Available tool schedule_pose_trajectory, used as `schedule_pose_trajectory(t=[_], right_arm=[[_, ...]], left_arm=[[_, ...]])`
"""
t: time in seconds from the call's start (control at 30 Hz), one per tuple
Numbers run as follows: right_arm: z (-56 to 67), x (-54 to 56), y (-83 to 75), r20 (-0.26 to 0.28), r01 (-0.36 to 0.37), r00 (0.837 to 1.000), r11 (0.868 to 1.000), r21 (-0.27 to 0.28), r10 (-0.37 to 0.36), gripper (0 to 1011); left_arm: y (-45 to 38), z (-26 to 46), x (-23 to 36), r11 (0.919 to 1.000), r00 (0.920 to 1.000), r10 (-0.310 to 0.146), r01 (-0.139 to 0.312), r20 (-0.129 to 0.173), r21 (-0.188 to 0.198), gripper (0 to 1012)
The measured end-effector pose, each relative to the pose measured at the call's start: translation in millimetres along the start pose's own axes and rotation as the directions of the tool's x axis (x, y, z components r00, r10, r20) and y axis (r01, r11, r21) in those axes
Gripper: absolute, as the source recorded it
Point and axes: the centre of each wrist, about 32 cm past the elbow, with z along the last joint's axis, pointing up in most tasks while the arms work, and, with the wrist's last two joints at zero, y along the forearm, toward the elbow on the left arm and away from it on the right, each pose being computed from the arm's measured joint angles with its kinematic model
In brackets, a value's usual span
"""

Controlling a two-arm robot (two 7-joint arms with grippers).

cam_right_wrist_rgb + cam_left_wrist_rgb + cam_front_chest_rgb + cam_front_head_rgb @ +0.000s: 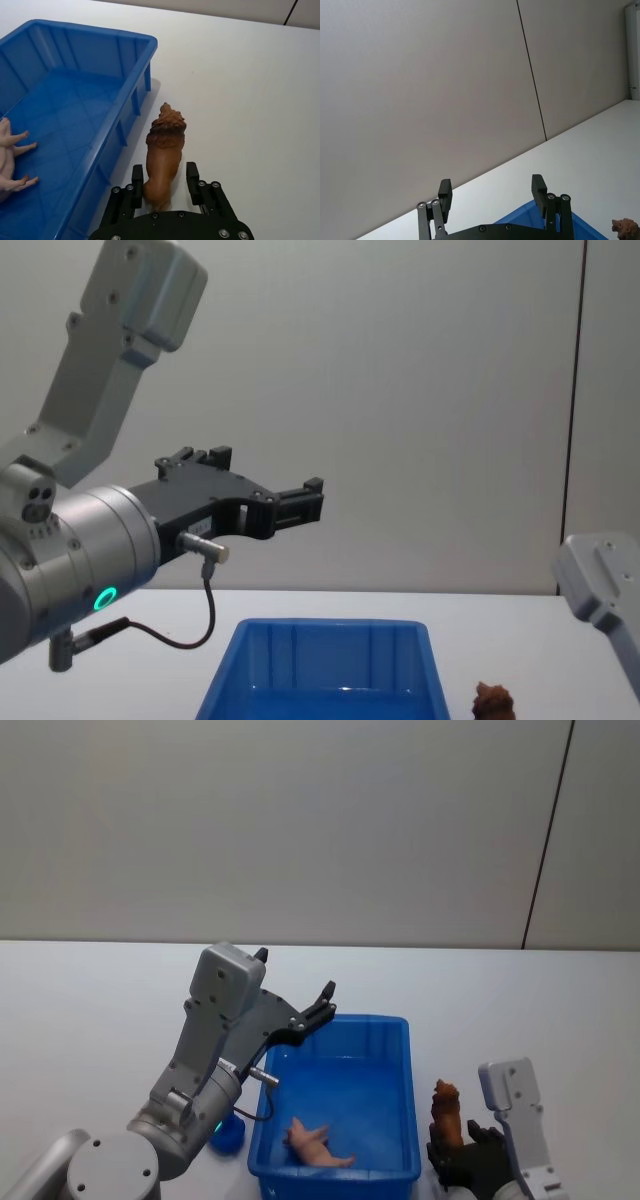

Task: Pick up the two dolls from the table and place them into the box.

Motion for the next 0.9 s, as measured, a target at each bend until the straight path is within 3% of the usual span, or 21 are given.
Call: schedule_pose_trajectory(t=[0.27,0.53,0.9], right_arm=[[-0.8,-0.8,2.4,-0.011,-0.001,1.0,1.0,-0.011,0.001,322],[1.1,-0.9,1.3,-0.014,-0.008,1.0,1.0,0.022,0.009,317],[14.7,-0.1,-6.1,0.005,-0.034,0.999,0.988,0.151,0.034,317]], left_arm=[[0.0,0.0,0.0,1.0,1.0,0.0,0.0,0.0,0.0,1001],[0.0,0.0,0.0,1.0,1.0,0.0,0.0,0.0,0.0,1001],[0.0,0.0,0.0,1.0,1.0,0.0,0.0,0.0,0.0,1001]])
